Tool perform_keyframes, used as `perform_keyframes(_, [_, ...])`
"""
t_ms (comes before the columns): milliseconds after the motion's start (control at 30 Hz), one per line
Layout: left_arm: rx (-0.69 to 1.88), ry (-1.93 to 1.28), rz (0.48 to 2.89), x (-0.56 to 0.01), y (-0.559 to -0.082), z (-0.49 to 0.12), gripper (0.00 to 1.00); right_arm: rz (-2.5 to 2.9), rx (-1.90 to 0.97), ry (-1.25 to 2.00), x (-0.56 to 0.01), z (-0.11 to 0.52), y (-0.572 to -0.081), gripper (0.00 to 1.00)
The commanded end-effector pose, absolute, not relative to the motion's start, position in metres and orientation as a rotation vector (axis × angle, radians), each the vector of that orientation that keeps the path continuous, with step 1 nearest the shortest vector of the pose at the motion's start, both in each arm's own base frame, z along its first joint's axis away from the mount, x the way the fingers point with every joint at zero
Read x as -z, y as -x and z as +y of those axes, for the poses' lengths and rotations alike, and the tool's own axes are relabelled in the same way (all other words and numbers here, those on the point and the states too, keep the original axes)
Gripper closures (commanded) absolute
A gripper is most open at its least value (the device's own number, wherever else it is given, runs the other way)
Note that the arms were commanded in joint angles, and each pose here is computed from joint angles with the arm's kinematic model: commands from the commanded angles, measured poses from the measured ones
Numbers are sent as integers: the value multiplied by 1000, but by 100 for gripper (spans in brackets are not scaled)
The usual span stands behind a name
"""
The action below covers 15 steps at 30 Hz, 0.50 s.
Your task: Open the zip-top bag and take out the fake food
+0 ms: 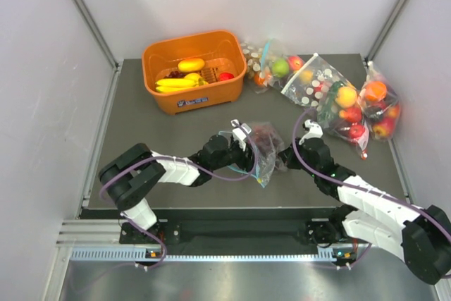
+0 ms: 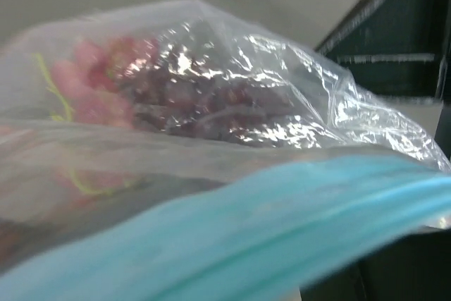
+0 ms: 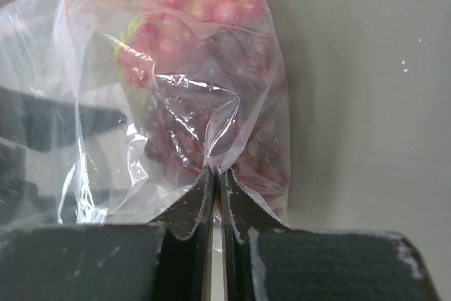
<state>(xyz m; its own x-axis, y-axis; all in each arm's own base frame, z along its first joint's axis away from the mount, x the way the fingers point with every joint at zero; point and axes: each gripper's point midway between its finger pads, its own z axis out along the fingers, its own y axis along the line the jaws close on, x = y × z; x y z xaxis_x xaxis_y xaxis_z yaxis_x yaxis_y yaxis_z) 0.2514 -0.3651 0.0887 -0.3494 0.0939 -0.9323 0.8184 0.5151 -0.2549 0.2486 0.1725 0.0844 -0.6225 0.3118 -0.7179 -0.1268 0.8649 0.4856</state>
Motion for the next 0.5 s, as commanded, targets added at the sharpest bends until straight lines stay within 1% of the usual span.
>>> perform_keyframes(0, [984,-672,1639,-125,-271,-374,36,2121,-655,-129,-92,173,-250,100])
perform_keyframes(167, [1009,-725,1694,-102,-270,-386,37,2116,-660,-125,-94,173,-249,100])
perform_keyframes(467, [967,-723,1765,-78,-273,-382,36,2099,-676,-122,-101,175,-250,100])
